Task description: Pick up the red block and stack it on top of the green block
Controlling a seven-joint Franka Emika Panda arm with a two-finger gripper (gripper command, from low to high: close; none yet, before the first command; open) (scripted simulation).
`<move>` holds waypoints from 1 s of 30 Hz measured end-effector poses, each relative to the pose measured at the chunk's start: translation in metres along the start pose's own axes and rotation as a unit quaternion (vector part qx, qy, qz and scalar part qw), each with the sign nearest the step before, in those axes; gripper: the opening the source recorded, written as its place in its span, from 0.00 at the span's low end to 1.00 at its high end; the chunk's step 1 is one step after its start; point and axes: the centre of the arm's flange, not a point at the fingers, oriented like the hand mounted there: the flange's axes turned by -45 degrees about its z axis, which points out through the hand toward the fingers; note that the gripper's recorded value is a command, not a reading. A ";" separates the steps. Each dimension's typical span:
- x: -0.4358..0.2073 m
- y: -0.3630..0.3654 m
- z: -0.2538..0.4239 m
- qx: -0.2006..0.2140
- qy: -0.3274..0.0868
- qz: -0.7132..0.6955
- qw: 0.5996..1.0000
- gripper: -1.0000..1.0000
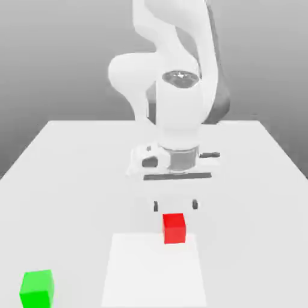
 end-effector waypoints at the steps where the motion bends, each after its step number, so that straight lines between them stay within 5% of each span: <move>1: 0.000 0.000 0.005 0.000 -0.001 0.001 1.000 0.50; 9: -0.005 0.000 0.046 0.003 -0.002 -0.001 1.000 0.50; 10: -0.006 0.000 0.049 0.003 -0.003 -0.001 1.000 0.00; 30: -0.004 0.000 -0.010 0.002 -0.002 -0.001 1.000 0.00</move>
